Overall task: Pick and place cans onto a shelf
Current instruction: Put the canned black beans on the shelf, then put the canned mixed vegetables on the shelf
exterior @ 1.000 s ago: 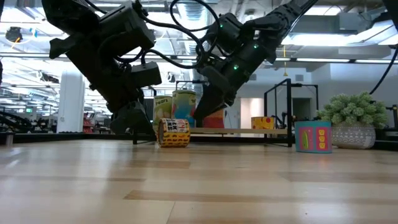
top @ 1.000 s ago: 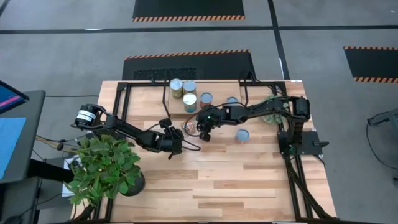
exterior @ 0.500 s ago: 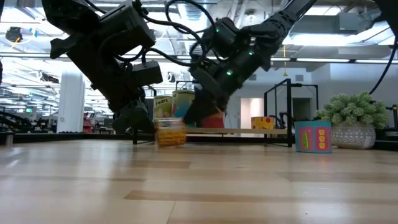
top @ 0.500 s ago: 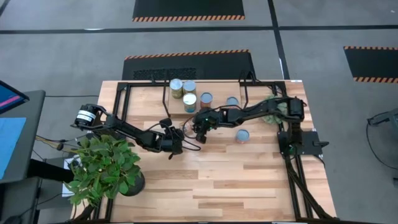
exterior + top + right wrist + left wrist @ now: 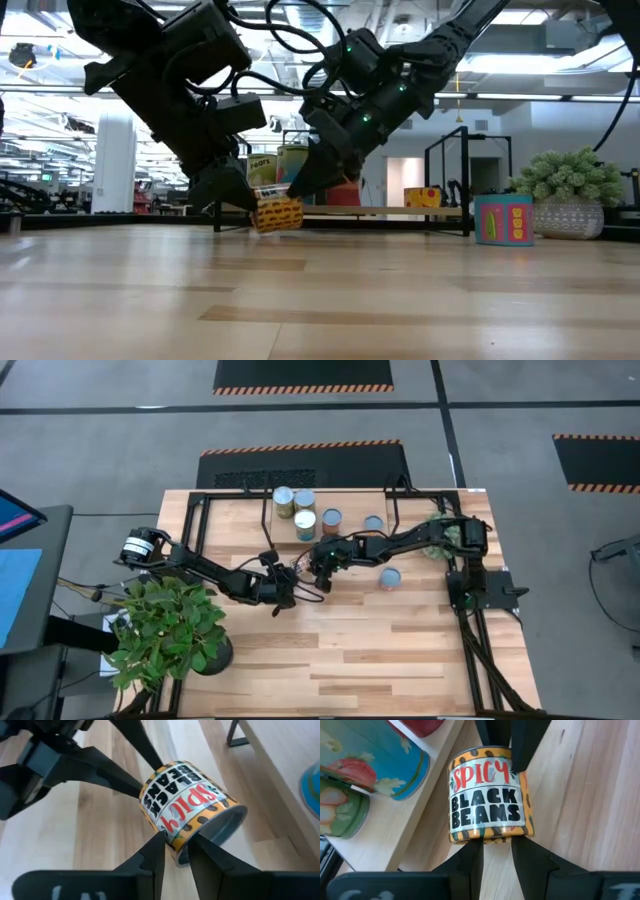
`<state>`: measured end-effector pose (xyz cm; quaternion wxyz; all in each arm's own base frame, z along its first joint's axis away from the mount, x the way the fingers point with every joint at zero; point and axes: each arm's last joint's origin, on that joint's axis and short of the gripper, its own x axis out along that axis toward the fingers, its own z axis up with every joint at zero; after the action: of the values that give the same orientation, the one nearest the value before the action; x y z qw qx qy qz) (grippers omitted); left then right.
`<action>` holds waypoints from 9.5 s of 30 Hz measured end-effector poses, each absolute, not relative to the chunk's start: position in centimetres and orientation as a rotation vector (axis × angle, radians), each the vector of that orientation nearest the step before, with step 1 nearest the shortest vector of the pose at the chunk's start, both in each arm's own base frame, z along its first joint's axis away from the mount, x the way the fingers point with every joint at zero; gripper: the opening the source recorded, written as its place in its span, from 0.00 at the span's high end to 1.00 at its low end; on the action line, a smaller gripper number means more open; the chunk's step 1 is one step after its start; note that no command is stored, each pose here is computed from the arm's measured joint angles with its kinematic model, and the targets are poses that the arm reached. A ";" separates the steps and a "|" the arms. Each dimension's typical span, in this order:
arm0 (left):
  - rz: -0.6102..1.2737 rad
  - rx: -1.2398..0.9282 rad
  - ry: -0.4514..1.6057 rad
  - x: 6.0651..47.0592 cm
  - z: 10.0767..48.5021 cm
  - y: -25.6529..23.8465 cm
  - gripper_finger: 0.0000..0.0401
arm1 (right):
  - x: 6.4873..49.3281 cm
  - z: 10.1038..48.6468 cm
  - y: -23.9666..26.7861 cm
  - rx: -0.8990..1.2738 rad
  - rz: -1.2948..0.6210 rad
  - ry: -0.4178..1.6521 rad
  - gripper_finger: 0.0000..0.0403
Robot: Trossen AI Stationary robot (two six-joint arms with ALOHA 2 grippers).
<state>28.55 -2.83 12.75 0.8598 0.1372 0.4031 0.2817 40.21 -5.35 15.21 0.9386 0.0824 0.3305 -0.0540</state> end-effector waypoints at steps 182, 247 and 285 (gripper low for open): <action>0.523 0.249 0.853 26.9 15.3 -3.9 0.77 | 29.6 26.4 -22.5 0.049 -0.253 1.419 0.73; 0.511 0.251 0.850 27.0 15.3 -3.9 0.77 | 32.7 23.7 -21.9 -0.268 -0.345 1.554 0.73; 0.514 0.246 0.856 26.9 15.3 -3.9 0.77 | 31.1 28.0 -1.1 -0.058 0.084 1.595 0.73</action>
<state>26.91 -3.92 15.27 0.8706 0.1177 0.4096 0.2457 31.12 -1.06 27.98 0.6972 -0.0260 0.7154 0.0378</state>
